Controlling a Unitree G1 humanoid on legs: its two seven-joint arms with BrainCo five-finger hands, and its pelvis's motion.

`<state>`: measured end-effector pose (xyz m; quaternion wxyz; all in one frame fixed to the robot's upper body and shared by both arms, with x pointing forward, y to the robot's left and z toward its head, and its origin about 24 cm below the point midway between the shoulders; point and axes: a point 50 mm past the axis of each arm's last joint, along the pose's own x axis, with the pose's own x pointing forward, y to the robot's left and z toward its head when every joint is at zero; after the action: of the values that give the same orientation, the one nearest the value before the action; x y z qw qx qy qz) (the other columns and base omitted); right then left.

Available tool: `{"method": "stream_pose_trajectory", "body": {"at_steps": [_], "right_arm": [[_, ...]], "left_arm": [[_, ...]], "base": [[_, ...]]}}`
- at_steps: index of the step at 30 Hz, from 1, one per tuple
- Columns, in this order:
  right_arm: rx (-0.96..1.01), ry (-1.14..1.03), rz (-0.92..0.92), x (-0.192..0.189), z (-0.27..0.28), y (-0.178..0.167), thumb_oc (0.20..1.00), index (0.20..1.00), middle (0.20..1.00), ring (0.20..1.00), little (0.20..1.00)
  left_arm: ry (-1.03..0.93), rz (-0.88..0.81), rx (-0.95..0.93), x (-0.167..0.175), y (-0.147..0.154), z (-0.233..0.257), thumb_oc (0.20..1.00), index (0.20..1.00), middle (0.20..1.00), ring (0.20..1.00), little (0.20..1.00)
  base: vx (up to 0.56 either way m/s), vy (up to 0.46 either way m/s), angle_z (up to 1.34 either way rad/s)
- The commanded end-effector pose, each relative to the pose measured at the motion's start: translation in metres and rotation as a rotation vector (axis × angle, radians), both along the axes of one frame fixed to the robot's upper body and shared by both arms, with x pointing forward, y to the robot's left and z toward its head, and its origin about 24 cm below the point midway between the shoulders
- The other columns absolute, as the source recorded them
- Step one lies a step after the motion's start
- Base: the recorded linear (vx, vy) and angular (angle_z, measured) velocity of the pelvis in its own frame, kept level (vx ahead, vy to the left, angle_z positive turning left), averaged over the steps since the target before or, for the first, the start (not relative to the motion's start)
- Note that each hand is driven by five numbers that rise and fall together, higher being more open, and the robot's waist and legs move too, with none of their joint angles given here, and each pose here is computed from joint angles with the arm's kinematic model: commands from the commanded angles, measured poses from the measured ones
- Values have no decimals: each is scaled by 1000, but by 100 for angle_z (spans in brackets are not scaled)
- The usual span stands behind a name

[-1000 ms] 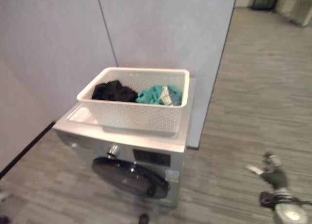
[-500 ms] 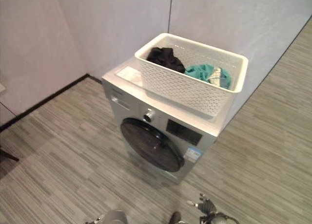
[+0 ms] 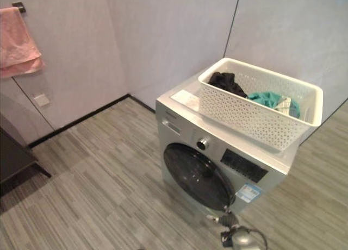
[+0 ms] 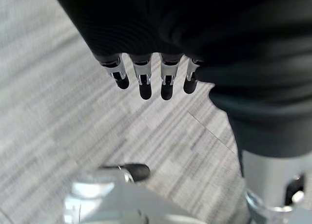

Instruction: Grab the laundry basket,head to the washer,open it,put in the laundry and shut it.

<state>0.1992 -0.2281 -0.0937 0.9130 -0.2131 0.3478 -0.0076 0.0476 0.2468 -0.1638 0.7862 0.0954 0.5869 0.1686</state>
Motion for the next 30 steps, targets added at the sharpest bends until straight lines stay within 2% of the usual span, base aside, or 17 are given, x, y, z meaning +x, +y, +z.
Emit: {"method": "stream_pose_trajectory", "body": {"at_steps": [1,6,12,16,20,26,28,29,30], "right_arm": [[-203,-245,6,46,55,-33,1000,1000,1000,1000,1000],[-266,-299,-25,57,71,-49,1000,1000,1000,1000,1000],[-270,-311,8,68,74,-43,1000,1000,1000,1000,1000],[-276,-279,-12,79,71,-44,1000,1000,1000,1000,1000],[-291,-280,-40,88,74,-46,1000,1000,1000,1000,1000],[-326,-317,-74,115,93,-45,1000,1000,1000,1000,1000],[-307,-315,-83,117,91,-40,1000,1000,1000,1000,1000],[-237,-308,-79,119,83,-19,1000,1000,1000,1000,1000],[-137,-291,-33,119,70,17,1000,1000,1000,1000,1000]], "left_arm": [[-67,-70,20,31,-6,3,1000,1000,1000,1000,1000],[-136,-133,48,51,-3,10,1000,1000,1000,1000,1000],[-117,-113,26,46,-10,7,1000,1000,1000,1000,1000],[-158,-196,-17,54,-28,6,1000,1000,1000,1000,1000],[-174,-198,-14,56,-30,7,1000,1000,1000,1000,1000],[-299,-218,19,88,-31,20,1000,1000,1000,1000,1000],[-323,-221,22,94,-31,22,1000,1000,1000,1000,1000],[-378,-207,19,106,-33,28,1000,1000,1000,1000,1000],[-418,-190,19,115,-34,33,1000,1000,1000,1000,1000]], "base": [[-47,36,-34],[-71,-93,17],[-19,-172,49],[-36,-85,46],[-50,3,28],[-122,44,12],[-39,28,15],[16,38,3],[16,38,-3]]}}
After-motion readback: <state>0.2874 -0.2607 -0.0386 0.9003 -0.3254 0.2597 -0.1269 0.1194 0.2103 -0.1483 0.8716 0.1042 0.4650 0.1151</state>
